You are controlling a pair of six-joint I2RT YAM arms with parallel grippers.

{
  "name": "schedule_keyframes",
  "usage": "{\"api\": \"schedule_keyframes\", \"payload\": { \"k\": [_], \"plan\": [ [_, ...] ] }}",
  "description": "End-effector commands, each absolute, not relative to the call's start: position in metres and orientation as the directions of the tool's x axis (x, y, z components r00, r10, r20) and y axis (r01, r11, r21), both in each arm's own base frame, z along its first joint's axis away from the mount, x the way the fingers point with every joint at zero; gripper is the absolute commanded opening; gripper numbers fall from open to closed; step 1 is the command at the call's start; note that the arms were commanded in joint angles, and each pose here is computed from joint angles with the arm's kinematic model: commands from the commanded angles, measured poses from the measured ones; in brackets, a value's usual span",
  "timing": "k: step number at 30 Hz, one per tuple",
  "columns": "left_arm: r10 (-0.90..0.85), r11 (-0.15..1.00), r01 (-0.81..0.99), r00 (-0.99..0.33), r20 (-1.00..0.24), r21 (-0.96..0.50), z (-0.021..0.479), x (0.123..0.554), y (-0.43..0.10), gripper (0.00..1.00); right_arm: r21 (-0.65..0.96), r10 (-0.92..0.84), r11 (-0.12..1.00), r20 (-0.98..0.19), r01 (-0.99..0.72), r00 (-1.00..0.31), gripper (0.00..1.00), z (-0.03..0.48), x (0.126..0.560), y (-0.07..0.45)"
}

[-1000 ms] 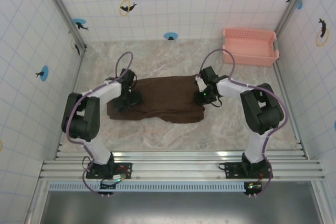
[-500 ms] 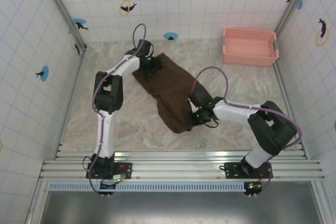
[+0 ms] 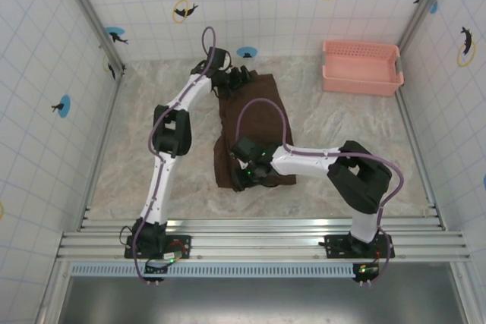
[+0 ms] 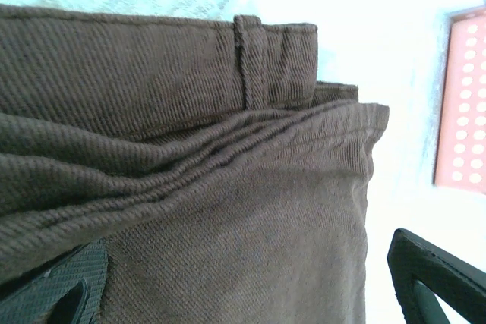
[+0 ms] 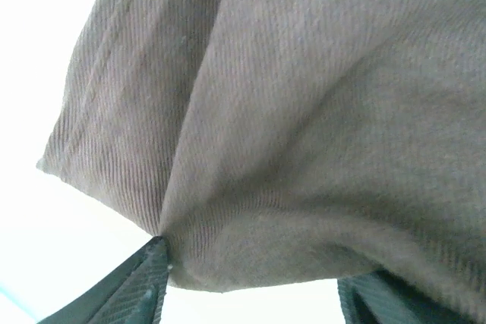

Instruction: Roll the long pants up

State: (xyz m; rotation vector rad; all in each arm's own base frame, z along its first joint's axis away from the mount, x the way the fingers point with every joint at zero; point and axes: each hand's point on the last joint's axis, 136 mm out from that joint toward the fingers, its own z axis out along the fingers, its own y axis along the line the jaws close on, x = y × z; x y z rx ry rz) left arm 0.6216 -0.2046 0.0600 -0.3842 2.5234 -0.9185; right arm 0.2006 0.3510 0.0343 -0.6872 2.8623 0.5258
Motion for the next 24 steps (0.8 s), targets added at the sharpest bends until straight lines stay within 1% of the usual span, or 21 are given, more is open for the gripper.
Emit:
{"api": "schedule_keyframes", "payload": {
  "k": [1,3,4,5,6,8,9,11,12,14,16,17,19,22,24],
  "plan": [
    [-0.368,0.833,-0.158,-0.874,-0.316,-0.531,0.073,0.604,-0.146,0.97,0.190,-0.499,0.813,-0.258,-0.550,-0.827,0.65,0.075,0.206,0.329],
    [-0.289,0.895,-0.085,-0.858,-0.425,-0.438,0.111,0.597,-0.121,0.97,0.081,-0.598,0.764,-0.285,-0.640,-0.749,0.67,0.101,0.208,0.310],
    [-0.234,0.934,-0.062,-0.849,-0.473,-0.353,0.127,0.589,-0.106,0.98,0.039,-0.635,0.739,-0.293,-0.673,-0.715,0.68,0.107,0.208,0.303],
    [-0.153,0.972,-0.026,-0.826,-0.543,-0.234,0.158,0.575,-0.089,0.97,-0.007,-0.674,0.708,-0.305,-0.706,-0.673,0.70,0.114,0.207,0.295],
    [-0.093,0.991,-0.021,-0.807,-0.583,-0.130,0.173,0.562,-0.073,0.97,-0.046,-0.703,0.683,-0.309,-0.729,-0.640,0.78,0.119,0.207,0.285],
    [-0.037,0.999,-0.023,-0.754,-0.655,-0.030,0.201,0.534,-0.054,0.97,-0.108,-0.750,0.635,-0.323,-0.765,-0.577,0.80,0.127,0.207,0.271],
    [-0.006,1.000,0.011,-0.703,-0.711,-0.020,0.215,0.522,-0.054,0.97,-0.129,-0.766,0.615,-0.333,-0.778,-0.550,0.81,0.131,0.207,0.265],
    [-0.009,1.000,0.015,-0.612,-0.791,-0.024,0.233,0.492,-0.049,0.97,-0.162,-0.809,0.552,-0.338,-0.818,-0.480,0.82,0.138,0.205,0.259],
    [-0.012,0.998,0.041,-0.557,-0.831,-0.042,0.240,0.478,-0.051,0.97,-0.189,-0.841,0.503,-0.331,-0.844,-0.427,0.89,0.141,0.203,0.257],
    [0.006,0.993,0.106,-0.496,-0.868,-0.053,0.242,0.450,-0.057,0.97,-0.260,-0.901,0.398,-0.291,-0.880,-0.321,0.90,0.143,0.200,0.249],
    [-0.001,0.990,0.117,-0.535,-0.845,-0.075,0.233,0.427,-0.058,0.98,-0.332,-0.946,0.293,-0.235,-0.897,-0.223,0.90,0.141,0.200,0.242],
    [0.003,0.990,0.115,-0.586,-0.810,-0.080,0.224,0.415,-0.059,0.98,-0.360,-0.962,0.246,-0.206,-0.900,-0.181,0.90,0.136,0.201,0.240],
    [-0.018,0.990,0.094,-0.651,-0.759,-0.104,0.211,0.395,-0.059,0.98,-0.383,-0.981,0.176,-0.149,-0.907,-0.127,0.89,0.121,0.200,0.237],
    [-0.066,0.980,0.097,-0.660,-0.749,-0.172,0.203,0.366,-0.064,0.97,-0.349,-0.995,0.092,-0.056,-0.933,-0.078,0.84,0.088,0.193,0.236],
    [-0.061,0.981,0.102,-0.648,-0.759,-0.166,0.204,0.348,-0.062,0.97,-0.335,-0.999,0.047,0.006,-0.941,-0.051,0.81,0.069,0.188,0.233]
  ]
}}
